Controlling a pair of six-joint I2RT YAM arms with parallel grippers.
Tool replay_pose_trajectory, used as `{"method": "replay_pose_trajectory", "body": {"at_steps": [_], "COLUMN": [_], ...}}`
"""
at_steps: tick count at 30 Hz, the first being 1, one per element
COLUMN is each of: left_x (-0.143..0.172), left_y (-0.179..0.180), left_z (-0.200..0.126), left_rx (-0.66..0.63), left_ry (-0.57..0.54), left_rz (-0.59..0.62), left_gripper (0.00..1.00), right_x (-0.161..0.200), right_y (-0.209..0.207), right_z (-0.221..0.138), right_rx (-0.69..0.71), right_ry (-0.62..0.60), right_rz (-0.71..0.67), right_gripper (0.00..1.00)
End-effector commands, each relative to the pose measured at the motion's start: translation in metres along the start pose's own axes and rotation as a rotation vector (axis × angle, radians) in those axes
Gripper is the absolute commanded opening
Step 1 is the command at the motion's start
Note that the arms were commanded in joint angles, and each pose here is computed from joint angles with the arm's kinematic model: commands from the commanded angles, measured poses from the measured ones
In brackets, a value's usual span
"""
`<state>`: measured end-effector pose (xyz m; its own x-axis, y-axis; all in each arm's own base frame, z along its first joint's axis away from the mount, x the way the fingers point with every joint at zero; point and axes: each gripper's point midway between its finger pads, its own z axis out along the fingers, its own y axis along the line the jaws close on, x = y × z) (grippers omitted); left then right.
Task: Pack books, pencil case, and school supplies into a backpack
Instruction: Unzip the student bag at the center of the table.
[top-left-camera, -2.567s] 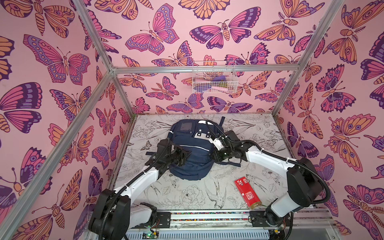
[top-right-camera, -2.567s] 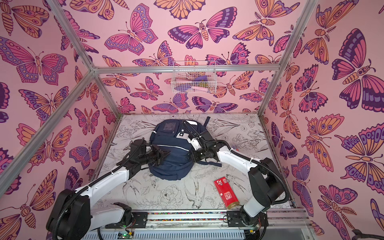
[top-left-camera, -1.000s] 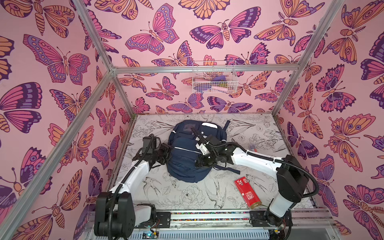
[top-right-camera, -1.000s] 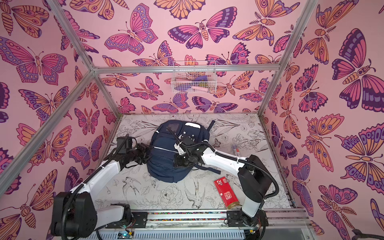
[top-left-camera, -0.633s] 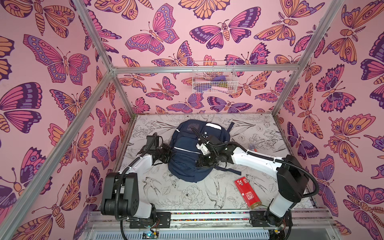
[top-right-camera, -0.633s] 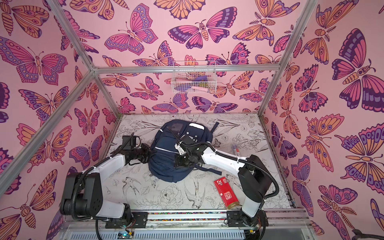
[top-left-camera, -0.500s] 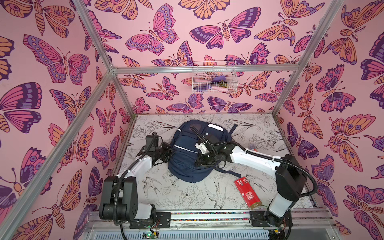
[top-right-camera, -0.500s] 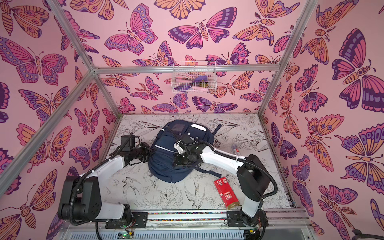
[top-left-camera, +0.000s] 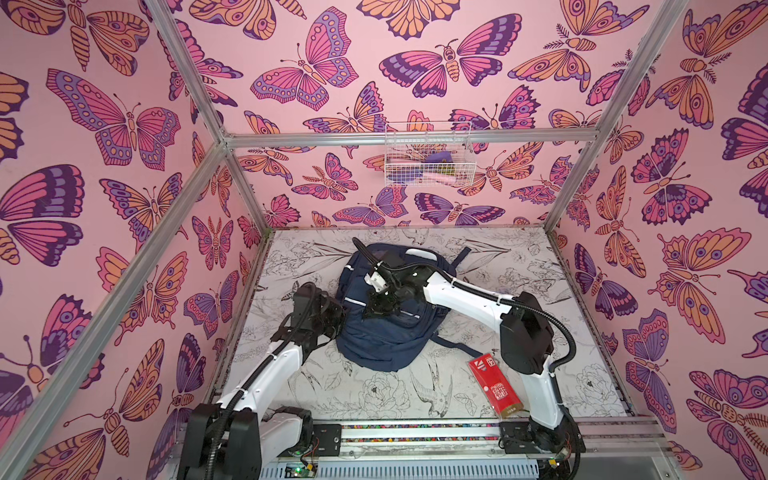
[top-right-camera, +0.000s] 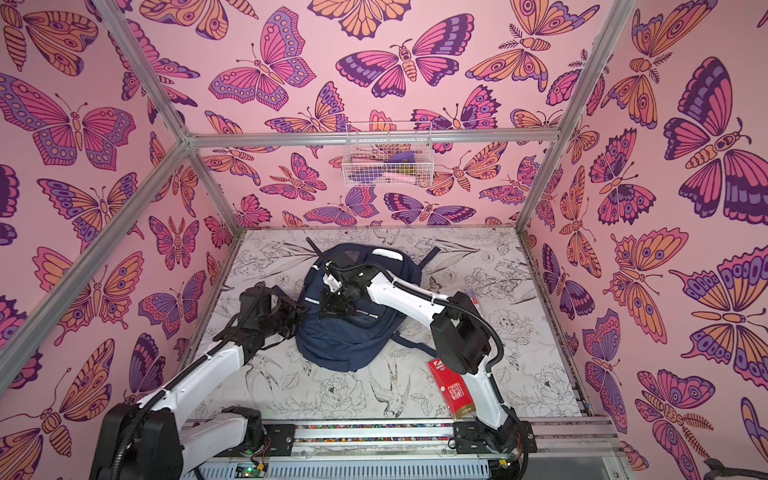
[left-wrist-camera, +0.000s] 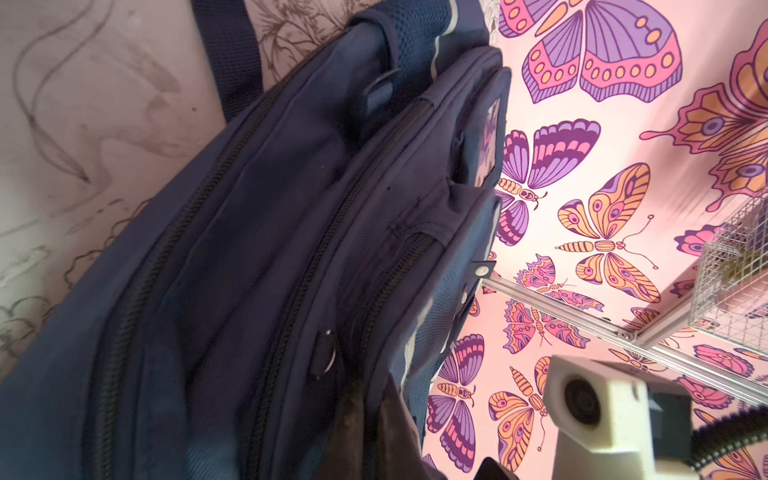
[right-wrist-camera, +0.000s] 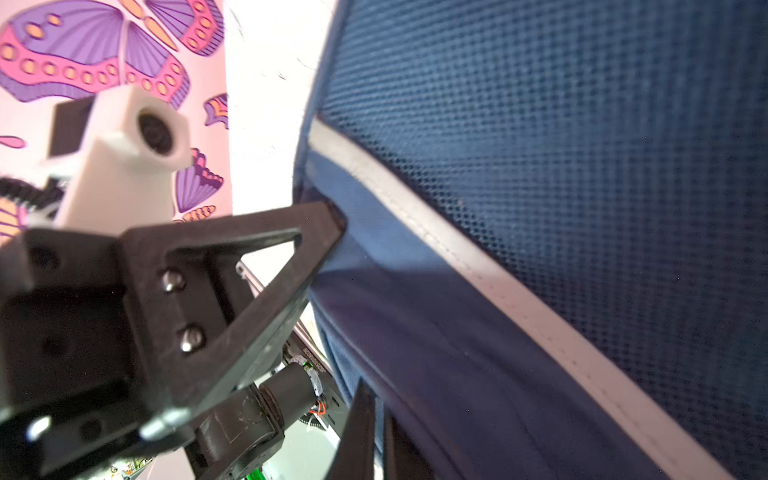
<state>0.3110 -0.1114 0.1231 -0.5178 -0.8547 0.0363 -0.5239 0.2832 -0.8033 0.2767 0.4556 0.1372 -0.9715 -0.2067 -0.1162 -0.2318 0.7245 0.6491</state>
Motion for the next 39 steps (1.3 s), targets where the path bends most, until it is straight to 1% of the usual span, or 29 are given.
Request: {"method": "replay_pose_trajectory", "body": {"at_steps": [1, 3, 7, 10, 11, 13, 14, 15, 17, 19, 22, 25, 26, 27, 32, 34, 36, 39], "left_x": [0.042, 0.05, 0.057, 0.057, 0.058, 0.057, 0.052, 0.047, 0.033, 0.022, 0.015, 0.022, 0.025, 0.028, 0.035, 0.035, 0.035, 0.037], "left_y": [0.003, 0.012, 0.022, 0.017, 0.01, -0.003, -0.009, -0.013, -0.017, -0.021, -0.025, -0.036, -0.03, -0.032, -0.029, -0.029, -0.03, -0.037], "left_z": [-0.015, -0.024, -0.037, -0.039, -0.04, -0.039, -0.039, -0.037, -0.031, -0.022, -0.003, 0.011, 0.022, 0.027, 0.046, 0.051, 0.056, 0.058], "left_rx": [0.015, 0.0, -0.035, -0.023, -0.013, -0.001, -0.002, -0.013, -0.033, -0.044, -0.056, -0.039, -0.058, -0.052, -0.037, -0.027, -0.012, 0.029], "left_ry": [0.14, 0.142, 0.128, 0.125, 0.134, 0.137, 0.129, 0.12, 0.102, 0.095, 0.127, 0.193, 0.223, 0.237, 0.267, 0.272, 0.28, 0.292], "left_rz": [-0.003, -0.02, -0.005, 0.007, 0.024, 0.06, 0.079, 0.092, 0.1, 0.104, 0.113, 0.135, 0.126, 0.131, 0.131, 0.125, 0.116, 0.099], "left_gripper": [0.0, 0.0, 0.0, 0.0, 0.09, 0.4, 0.51, 0.55, 0.61, 0.63, 0.61, 0.58, 0.58, 0.58, 0.56, 0.52, 0.41, 0.14], "right_x": [-0.024, -0.016, -0.006, 0.002, 0.006, 0.013, 0.016, 0.019, 0.022, 0.025, 0.026, 0.027, 0.027, 0.027, 0.03, 0.033, 0.035, 0.035], "right_y": [-0.014, -0.03, -0.059, -0.07, -0.071, -0.067, -0.066, -0.066, -0.067, -0.067, -0.067, -0.068, -0.068, -0.068, -0.063, -0.058, -0.056, -0.054], "right_z": [-0.017, -0.034, -0.068, -0.083, -0.085, -0.087, -0.086, -0.087, -0.086, -0.085, -0.082, -0.079, -0.078, -0.077, -0.072, -0.068, -0.063, -0.06], "right_rx": [0.045, 0.073, 0.102, 0.111, 0.103, 0.067, 0.051, 0.045, 0.036, 0.026, 0.012, 0.009, 0.009, 0.006, -0.004, -0.008, -0.004, -0.001], "right_ry": [-0.098, -0.088, -0.061, -0.034, -0.019, -0.002, 0.005, 0.007, 0.008, 0.009, 0.005, 0.007, 0.004, 0.005, 0.007, 0.014, 0.022, 0.021], "right_rz": [-0.058, -0.078, -0.097, -0.122, -0.13, -0.157, -0.161, -0.163, -0.159, -0.15, -0.137, -0.125, -0.123, -0.121, -0.121, -0.129, -0.135, -0.13], "right_gripper": [0.0, 0.0, 0.0, 0.0, 0.0, 0.0, 0.0, 0.0, 0.0, 0.0, 0.0, 0.0, 0.0, 0.0, 0.0, 0.0, 0.0, 0.0]}}
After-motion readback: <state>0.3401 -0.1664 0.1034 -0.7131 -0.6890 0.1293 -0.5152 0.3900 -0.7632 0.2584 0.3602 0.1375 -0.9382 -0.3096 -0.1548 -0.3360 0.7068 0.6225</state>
